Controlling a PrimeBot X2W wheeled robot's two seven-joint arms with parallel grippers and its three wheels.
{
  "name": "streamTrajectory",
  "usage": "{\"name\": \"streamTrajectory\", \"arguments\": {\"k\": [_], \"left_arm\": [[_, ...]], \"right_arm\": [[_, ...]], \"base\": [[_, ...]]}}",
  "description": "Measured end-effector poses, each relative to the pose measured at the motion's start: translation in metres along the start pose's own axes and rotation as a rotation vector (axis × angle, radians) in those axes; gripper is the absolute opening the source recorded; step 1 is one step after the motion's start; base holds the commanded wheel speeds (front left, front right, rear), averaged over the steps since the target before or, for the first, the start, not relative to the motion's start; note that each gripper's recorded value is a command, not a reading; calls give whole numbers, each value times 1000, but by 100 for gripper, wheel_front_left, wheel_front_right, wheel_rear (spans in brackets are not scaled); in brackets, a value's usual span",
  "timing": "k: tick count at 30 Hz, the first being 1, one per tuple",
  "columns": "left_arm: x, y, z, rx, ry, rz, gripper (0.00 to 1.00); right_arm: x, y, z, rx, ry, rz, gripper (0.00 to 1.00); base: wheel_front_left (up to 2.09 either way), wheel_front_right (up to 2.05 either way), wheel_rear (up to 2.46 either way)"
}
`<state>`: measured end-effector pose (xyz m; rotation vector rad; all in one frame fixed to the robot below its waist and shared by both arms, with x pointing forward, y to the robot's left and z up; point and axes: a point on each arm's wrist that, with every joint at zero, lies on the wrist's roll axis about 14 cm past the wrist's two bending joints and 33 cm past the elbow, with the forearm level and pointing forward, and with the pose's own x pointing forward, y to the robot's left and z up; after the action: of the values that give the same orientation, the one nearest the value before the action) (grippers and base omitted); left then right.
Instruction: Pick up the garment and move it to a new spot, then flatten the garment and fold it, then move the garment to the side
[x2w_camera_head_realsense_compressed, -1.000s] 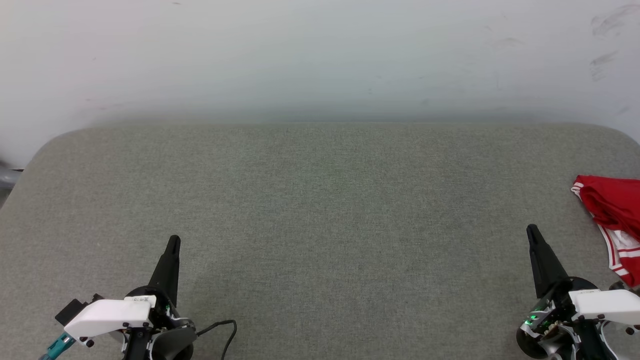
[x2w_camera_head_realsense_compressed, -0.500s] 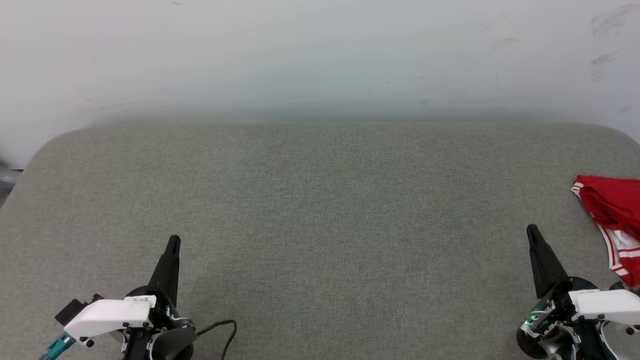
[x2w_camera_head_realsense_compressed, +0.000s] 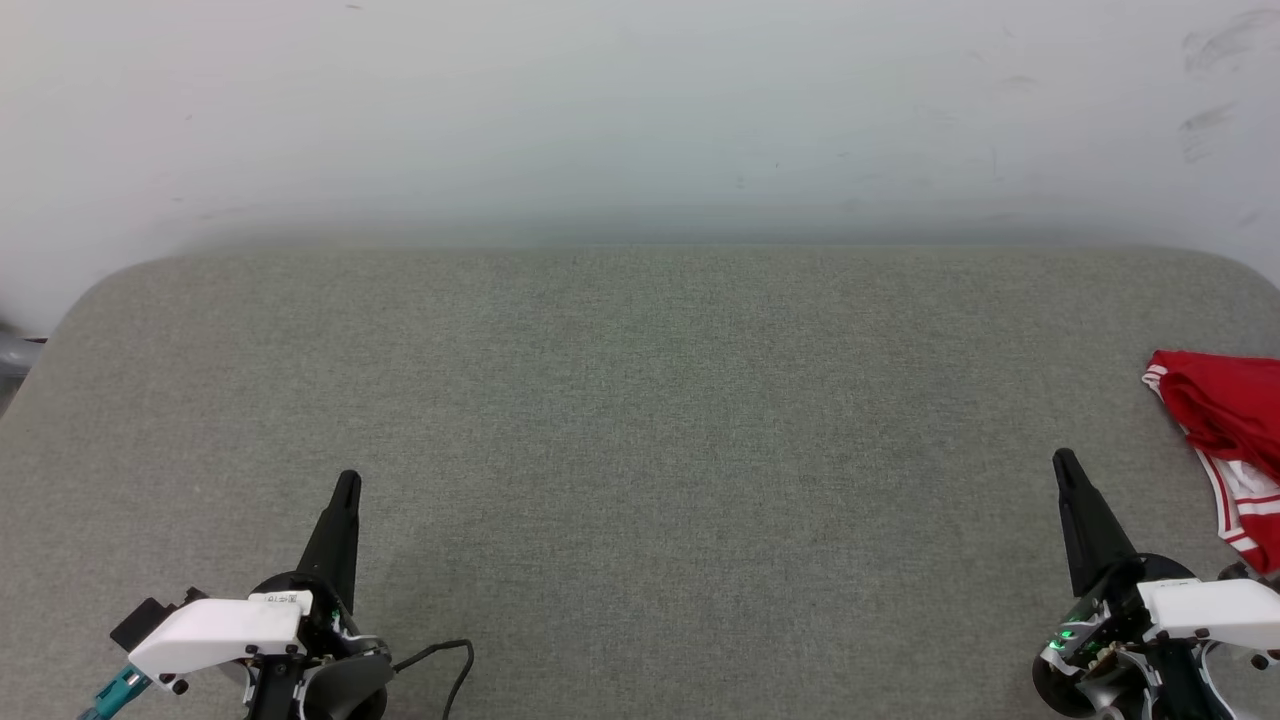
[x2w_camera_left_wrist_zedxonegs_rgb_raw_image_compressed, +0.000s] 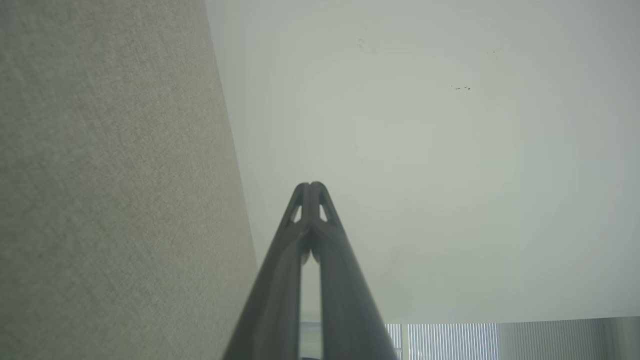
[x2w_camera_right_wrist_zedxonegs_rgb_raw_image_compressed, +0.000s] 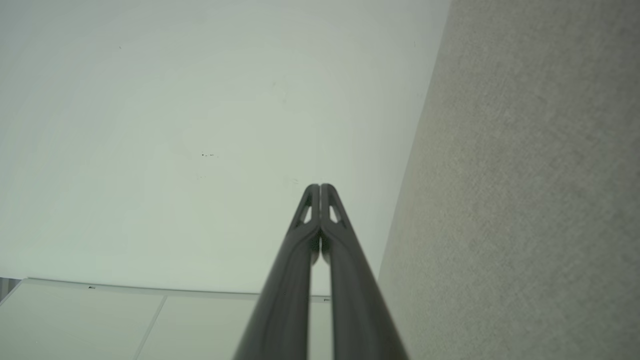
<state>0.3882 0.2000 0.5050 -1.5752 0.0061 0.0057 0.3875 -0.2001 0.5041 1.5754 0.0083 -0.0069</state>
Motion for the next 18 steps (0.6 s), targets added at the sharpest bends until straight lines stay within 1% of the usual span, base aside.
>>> {"name": "streamTrajectory", "arguments": {"k": [18], "left_arm": [[0,0,0,0,0,0,0]], "right_arm": [[0,0,0,0,0,0,0]], "base": [[0,0,0]]}}
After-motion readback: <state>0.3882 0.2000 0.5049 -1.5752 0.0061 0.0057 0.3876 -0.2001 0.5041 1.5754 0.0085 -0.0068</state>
